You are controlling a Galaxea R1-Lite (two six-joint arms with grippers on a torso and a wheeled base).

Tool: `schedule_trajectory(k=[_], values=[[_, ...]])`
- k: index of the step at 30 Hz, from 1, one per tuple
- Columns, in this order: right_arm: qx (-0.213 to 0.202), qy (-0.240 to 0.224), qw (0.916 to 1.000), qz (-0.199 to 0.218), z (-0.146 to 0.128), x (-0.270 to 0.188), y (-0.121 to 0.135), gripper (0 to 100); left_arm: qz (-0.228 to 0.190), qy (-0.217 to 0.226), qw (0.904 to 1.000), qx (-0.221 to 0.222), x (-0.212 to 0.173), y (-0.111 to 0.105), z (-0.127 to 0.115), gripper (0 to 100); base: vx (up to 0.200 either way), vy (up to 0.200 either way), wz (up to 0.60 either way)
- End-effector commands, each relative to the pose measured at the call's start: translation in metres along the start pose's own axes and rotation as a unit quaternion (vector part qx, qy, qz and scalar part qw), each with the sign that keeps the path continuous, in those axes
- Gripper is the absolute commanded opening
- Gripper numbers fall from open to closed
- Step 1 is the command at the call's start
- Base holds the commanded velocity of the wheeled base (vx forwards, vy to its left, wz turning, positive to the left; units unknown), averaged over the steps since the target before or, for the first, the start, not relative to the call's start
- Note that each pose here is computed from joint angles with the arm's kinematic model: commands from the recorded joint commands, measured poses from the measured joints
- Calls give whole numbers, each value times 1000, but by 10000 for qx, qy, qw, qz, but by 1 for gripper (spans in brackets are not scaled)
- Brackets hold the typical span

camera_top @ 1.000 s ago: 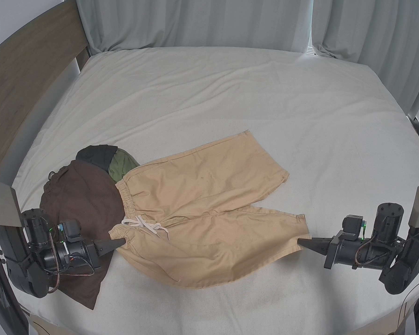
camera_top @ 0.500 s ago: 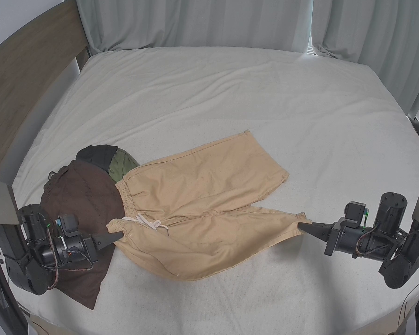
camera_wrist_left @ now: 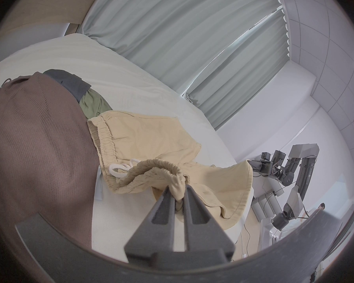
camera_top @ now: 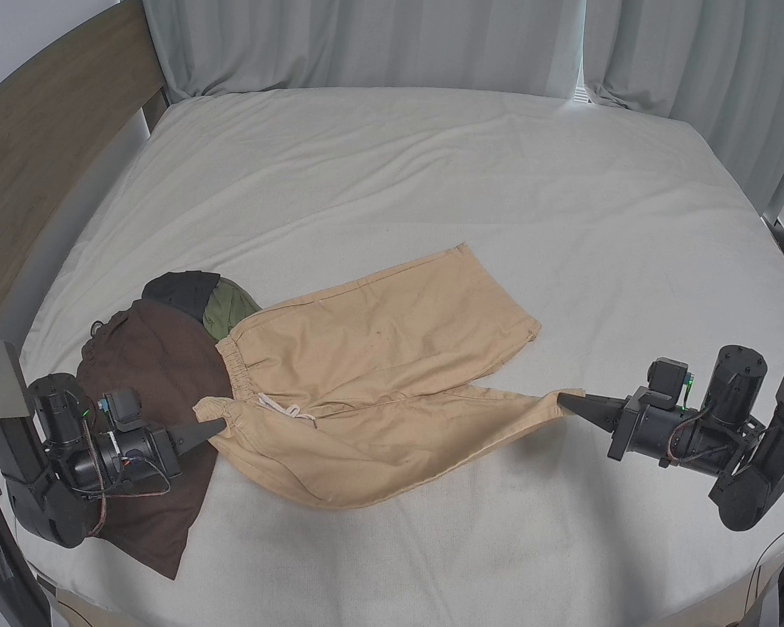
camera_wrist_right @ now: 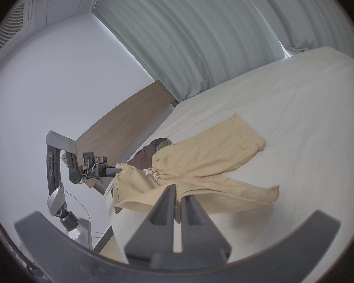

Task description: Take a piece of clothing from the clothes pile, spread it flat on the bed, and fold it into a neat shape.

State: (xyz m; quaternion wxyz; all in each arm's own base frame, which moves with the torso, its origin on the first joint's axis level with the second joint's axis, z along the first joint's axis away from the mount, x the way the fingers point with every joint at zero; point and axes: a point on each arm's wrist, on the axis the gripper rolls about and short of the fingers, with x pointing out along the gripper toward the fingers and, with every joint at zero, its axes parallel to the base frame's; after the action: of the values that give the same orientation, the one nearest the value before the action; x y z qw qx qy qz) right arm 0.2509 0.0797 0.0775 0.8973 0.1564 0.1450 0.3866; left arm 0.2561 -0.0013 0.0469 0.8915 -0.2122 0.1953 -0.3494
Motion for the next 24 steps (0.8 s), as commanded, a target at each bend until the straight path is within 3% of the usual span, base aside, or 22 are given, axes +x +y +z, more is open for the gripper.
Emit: schedule_trajectory(k=[1, 8, 24], values=[[-51, -172, 9998, -8, 8, 4, -1, 0, -1, -31, 10000, 27, -1, -1, 2, 0, 0, 0, 0], [-146, -536, 9984, -92, 25, 13, -5, 0, 0, -49, 10000, 4, 0, 0, 3, 0, 0, 0, 0], [-221, -865, 9960, -15, 43, 28, -14, 0, 74, -91, 9999, -58, -1, 1, 4, 0, 0, 0, 0]])
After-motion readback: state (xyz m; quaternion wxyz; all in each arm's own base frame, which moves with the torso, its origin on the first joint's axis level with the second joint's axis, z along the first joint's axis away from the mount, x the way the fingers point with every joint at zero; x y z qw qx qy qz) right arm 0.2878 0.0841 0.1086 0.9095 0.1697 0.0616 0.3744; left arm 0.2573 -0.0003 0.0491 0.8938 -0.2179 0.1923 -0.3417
